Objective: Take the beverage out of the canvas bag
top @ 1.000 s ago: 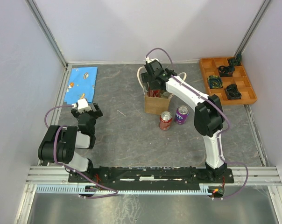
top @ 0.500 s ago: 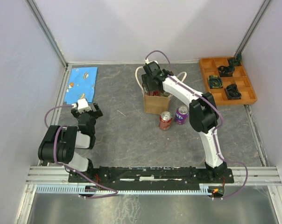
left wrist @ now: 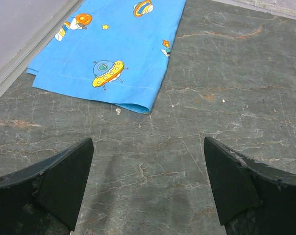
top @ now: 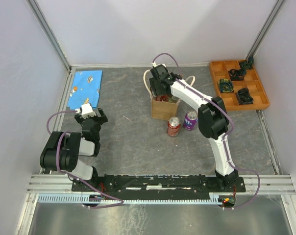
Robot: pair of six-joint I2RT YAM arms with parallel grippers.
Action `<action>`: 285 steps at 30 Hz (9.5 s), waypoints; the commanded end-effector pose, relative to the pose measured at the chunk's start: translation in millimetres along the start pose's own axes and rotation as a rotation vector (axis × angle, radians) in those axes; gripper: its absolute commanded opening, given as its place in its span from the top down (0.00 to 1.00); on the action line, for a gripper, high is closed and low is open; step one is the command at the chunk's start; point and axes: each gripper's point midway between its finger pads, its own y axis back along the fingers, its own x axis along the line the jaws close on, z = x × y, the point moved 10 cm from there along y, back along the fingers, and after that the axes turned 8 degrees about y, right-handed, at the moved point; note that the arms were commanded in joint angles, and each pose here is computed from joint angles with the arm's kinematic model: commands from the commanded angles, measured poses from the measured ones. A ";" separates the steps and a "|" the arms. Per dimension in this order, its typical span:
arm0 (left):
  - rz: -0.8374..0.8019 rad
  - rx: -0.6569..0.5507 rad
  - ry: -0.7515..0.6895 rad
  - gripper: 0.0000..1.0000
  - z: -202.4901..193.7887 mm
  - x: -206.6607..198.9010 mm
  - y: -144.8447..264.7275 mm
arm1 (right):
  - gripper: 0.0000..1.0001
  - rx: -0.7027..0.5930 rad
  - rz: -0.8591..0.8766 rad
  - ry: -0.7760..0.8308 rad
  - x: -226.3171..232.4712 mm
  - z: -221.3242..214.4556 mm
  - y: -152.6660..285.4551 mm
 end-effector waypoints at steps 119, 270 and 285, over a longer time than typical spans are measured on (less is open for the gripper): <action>0.008 -0.049 -0.036 0.01 9.1 -1.2 -5.9 | 0.23 -0.414 -0.101 -0.022 -56.1 1.9 214.9; 0.008 -0.050 -0.036 0.01 9.3 -1.3 -5.8 | 1.00 -0.428 0.266 0.067 7.9 -168.8 232.4; 0.010 -0.050 -0.036 0.01 9.2 -1.0 -5.9 | 0.36 -0.345 0.286 0.100 7.8 -177.6 232.8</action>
